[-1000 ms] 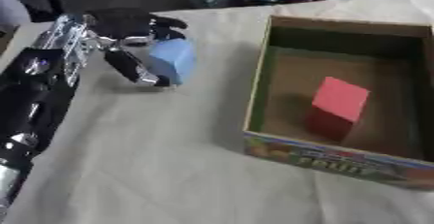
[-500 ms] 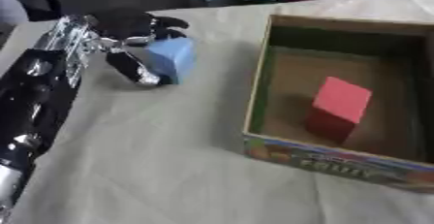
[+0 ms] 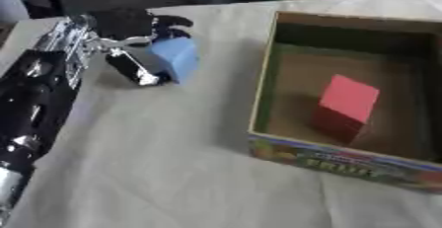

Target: Pick up objects on the table and place them in the box.

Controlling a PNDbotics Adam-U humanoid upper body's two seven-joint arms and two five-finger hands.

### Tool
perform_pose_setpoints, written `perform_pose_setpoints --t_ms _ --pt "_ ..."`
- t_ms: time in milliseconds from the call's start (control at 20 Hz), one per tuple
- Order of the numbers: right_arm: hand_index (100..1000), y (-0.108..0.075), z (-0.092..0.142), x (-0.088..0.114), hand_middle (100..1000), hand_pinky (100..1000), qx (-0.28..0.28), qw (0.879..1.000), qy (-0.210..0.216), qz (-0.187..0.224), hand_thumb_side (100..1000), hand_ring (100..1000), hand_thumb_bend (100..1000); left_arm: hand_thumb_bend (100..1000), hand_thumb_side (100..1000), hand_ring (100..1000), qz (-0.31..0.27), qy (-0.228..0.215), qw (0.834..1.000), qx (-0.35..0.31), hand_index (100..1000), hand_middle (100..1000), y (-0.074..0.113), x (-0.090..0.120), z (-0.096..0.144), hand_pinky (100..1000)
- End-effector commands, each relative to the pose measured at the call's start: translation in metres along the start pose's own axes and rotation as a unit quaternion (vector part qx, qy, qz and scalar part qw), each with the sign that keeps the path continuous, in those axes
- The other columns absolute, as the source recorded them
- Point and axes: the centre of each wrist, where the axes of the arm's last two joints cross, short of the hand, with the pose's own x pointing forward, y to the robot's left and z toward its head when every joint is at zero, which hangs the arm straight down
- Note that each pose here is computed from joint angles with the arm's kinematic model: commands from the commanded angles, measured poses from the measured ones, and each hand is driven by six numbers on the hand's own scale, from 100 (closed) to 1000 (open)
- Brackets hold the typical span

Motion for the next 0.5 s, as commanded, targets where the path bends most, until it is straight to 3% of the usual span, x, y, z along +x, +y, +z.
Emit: perform_pose_setpoints --t_ms 50,200,500 --pt "904 -0.0025 -0.0036 0.0055 529 874 0.001 1.0 -0.007 0.002 876 745 458 197 398 470 -0.007 0.015 1.0 0.01 440 1000 0.0033 -0.0066 0.0086 442" --pt "904 -0.0035 -0.0029 0.0059 530 875 -0.002 1.0 -0.004 -0.001 876 745 474 133 314 436 0.0 0.019 1.0 0.02 391 1000 -0.0012 -0.0058 0.009 402" --pt "902 -0.0056 -0.0011 0.0069 531 875 -0.008 1.0 0.001 -0.004 873 745 474 100 288 409 0.015 0.024 0.999 0.041 366 1000 -0.0063 -0.0049 0.0101 369"
